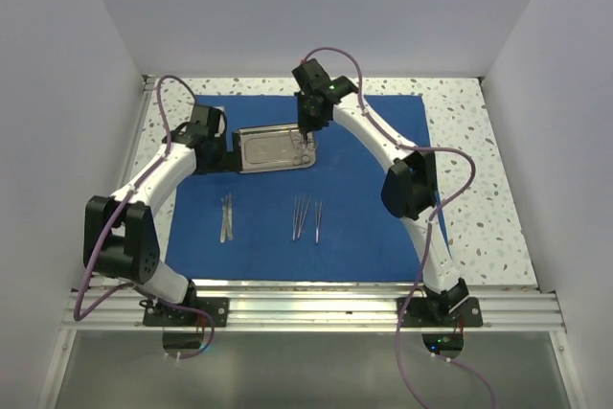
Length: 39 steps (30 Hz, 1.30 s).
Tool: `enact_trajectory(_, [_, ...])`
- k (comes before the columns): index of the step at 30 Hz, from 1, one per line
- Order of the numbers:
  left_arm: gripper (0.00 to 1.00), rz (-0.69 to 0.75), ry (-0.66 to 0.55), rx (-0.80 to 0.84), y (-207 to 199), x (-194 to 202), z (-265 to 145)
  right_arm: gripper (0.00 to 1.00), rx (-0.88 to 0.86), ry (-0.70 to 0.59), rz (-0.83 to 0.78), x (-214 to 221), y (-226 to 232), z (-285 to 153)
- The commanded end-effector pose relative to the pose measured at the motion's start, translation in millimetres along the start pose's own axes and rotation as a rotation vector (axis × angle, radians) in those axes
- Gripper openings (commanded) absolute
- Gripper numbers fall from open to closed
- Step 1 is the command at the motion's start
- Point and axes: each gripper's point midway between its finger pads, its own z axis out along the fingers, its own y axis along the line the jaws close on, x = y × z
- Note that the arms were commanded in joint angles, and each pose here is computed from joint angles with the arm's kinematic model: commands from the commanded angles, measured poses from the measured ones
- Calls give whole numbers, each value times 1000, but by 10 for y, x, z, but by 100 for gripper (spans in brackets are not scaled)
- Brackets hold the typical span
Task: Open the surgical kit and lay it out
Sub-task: Adjust the medical item in the container.
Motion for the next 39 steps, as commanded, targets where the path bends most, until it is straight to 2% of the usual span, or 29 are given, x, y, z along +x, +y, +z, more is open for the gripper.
enact_trajectory(1, [94,0,-68,17,-41,-265,-50,0,6,1,8,-15,-192,-186])
enact_trajectory(5, [94,4,-52,19,-47,-234,3,0,-31,-3,13,65,-161,-35])
enact_trajectory(8, [93,8,-45,24,-64,-229,19,0,-75,27,43,93,-35,211])
enact_trajectory(9, [93,7,-38,24,-57,-213,20,0,-67,63,52,202,-35,411])
enact_trajectory(14, [93,9,-39,22,-47,-202,-14,0,-93,14,84,23,83,597])
enact_trajectory(16, [93,12,-39,14,-26,-186,-31,9,-101,-1,91,-16,109,646])
enact_trajectory(21, [93,13,-44,14,-6,-134,-67,26,-85,10,97,38,53,680])
enact_trajectory(25, [93,13,-40,19,-15,-120,-52,31,-69,34,94,128,-4,690])
enact_trajectory(32, [92,15,-34,30,-52,-163,-1,32,-65,46,92,155,-7,658])
enact_trajectory(34, [91,15,-34,33,-63,-181,4,35,-60,51,94,162,-25,637])
enact_trajectory(39, [91,16,-28,35,-72,-181,43,36,-50,14,101,58,-40,476])
